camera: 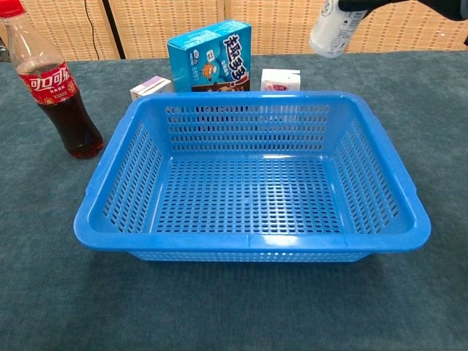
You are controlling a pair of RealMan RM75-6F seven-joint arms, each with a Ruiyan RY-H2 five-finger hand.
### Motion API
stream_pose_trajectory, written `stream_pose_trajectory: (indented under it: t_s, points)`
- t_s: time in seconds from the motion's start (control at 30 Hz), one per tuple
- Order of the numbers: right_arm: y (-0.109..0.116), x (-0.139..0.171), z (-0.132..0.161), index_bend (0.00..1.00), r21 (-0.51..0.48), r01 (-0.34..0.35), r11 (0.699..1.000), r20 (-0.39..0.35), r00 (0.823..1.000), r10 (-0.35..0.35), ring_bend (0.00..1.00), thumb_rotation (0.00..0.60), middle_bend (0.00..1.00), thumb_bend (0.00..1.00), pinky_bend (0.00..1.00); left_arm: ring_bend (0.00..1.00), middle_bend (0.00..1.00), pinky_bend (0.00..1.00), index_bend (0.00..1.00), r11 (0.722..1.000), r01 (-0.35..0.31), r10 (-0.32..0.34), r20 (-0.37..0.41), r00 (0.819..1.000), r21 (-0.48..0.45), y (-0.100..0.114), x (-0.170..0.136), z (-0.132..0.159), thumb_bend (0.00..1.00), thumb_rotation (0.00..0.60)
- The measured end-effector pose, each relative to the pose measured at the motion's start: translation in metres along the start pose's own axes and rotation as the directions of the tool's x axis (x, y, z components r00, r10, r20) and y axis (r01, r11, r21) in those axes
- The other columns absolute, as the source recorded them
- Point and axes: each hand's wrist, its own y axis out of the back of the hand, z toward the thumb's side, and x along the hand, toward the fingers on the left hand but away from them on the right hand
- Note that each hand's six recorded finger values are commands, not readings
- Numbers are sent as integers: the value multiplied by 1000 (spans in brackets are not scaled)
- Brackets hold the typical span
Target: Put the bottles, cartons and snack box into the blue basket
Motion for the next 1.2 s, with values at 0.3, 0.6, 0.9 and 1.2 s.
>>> stream_pose_trajectory:
  t_s: [0.3,0.6,0.9,1.2]
  points:
    - [-49,30,-6,531,6,-168,986,83,982,167,456,600,589,333,409,0,0,0,0,1000,4,-4,1,1000,-4,0,-1,-1,18,600]
    - [-81,73,-19,531,29,-343,939,145,931,336,456,600,590,335,399,0,0,0,0,1000,11,-11,4,1000,0,-2,-2,0,18,600]
    - [-92,99,-14,537,88,-409,908,115,910,399,454,600,590,337,371,0,0,0,0,1000,19,-19,12,1000,7,-5,-1,3,18,600]
    - [-108,116,-28,530,184,-492,851,109,870,480,401,600,583,337,333,0,0,0,0,1000,23,-23,16,1000,3,-5,-3,3,18,600]
